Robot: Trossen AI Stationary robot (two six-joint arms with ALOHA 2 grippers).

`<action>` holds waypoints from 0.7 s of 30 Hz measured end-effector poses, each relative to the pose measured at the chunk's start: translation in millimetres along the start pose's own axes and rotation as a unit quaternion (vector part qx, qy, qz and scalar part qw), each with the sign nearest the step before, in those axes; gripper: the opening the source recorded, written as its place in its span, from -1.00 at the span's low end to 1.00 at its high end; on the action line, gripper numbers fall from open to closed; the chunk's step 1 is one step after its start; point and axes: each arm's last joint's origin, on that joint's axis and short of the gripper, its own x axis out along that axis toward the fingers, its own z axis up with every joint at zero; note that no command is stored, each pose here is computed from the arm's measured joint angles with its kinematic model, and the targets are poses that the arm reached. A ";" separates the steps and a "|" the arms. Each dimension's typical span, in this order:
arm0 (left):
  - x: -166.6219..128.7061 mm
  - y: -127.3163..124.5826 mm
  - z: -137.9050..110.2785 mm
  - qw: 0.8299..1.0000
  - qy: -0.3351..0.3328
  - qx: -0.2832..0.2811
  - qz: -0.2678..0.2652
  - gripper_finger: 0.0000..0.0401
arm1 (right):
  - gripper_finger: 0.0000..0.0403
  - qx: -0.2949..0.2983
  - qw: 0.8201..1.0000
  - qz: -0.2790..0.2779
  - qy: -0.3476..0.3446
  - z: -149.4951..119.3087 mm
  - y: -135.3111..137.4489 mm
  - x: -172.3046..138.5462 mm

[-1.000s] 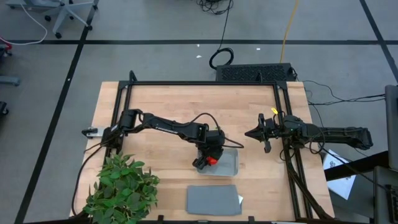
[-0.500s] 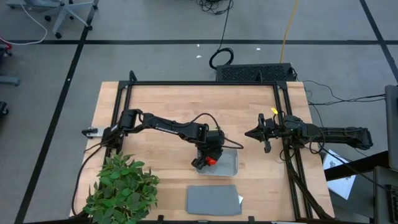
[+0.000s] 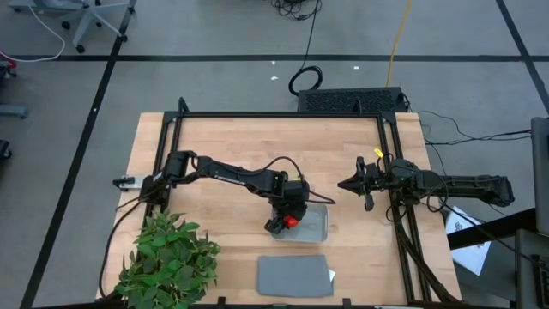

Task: Pick and placing Produce into tupperware
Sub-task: Put the red tomato into the gray bin

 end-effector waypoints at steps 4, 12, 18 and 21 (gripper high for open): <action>0.0 0.1 0.1 1.000 -0.001 -0.005 0.000 0.35 | -1.00 0.000 1.000 0.000 0.000 0.0 0.0 0.0; -0.6 1.5 -0.4 1.000 -0.001 -0.014 0.001 0.35 | -1.00 0.000 1.000 0.000 0.000 0.0 0.0 0.0; -0.6 1.9 0.5 1.000 -0.006 -0.010 0.003 0.35 | -1.00 0.000 1.000 0.000 0.000 0.0 0.0 0.0; -0.7 2.3 1.0 1.000 -0.008 -0.004 0.004 0.35 | -1.00 0.000 1.000 0.000 0.000 0.0 0.0 0.0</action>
